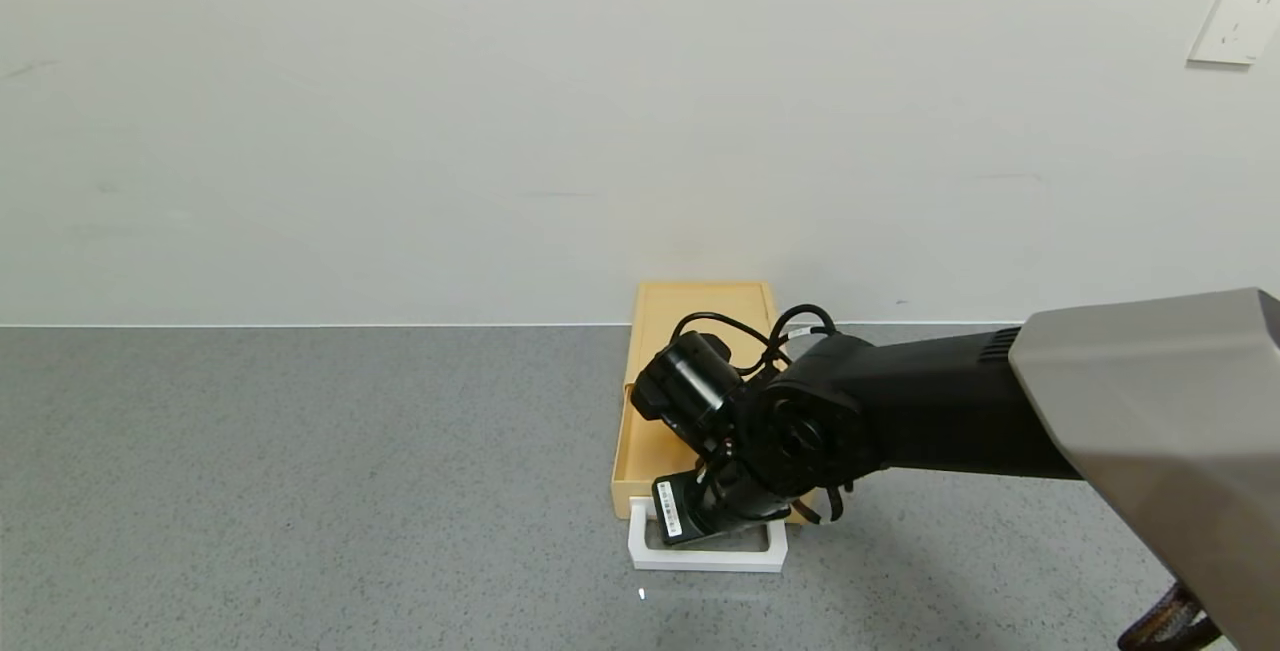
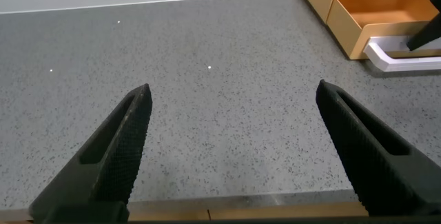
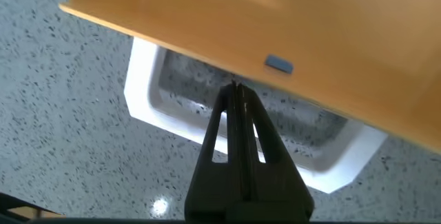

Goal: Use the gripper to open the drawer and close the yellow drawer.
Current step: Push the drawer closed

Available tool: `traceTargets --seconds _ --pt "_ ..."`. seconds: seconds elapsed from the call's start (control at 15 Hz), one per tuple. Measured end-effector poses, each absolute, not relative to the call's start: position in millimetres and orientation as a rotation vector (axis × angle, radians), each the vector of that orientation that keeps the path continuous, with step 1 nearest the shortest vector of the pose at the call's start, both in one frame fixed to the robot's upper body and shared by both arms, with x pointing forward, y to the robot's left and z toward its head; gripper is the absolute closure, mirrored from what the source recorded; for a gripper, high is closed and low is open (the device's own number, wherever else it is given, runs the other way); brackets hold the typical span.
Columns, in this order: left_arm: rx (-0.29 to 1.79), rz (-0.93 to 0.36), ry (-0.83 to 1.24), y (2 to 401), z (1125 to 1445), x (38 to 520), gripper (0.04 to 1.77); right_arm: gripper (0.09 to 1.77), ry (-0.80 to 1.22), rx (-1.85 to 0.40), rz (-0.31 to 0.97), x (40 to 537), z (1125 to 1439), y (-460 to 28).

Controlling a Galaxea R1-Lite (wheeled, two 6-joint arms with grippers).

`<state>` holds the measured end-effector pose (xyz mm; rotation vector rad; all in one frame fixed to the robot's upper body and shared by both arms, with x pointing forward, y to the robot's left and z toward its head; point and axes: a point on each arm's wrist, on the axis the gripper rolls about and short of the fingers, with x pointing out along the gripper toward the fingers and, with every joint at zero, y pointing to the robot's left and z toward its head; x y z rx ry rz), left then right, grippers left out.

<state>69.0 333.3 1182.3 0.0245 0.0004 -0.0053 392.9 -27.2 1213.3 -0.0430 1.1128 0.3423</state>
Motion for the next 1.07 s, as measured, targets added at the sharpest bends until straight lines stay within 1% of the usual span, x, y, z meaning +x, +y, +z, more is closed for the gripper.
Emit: traceTargets --seconds 0.33,0.6,1.07 --pt "0.024 -0.005 0.001 333 1182 69 0.09 1.74 1.129 -0.054 0.334 393 1218 -29" --pt "0.023 -0.005 0.001 333 1182 69 0.09 1.74 1.107 -0.073 0.282 398 1216 -33" --pt "0.023 -0.005 0.001 333 1182 69 0.09 1.74 1.096 -0.072 0.265 409 1214 -40"
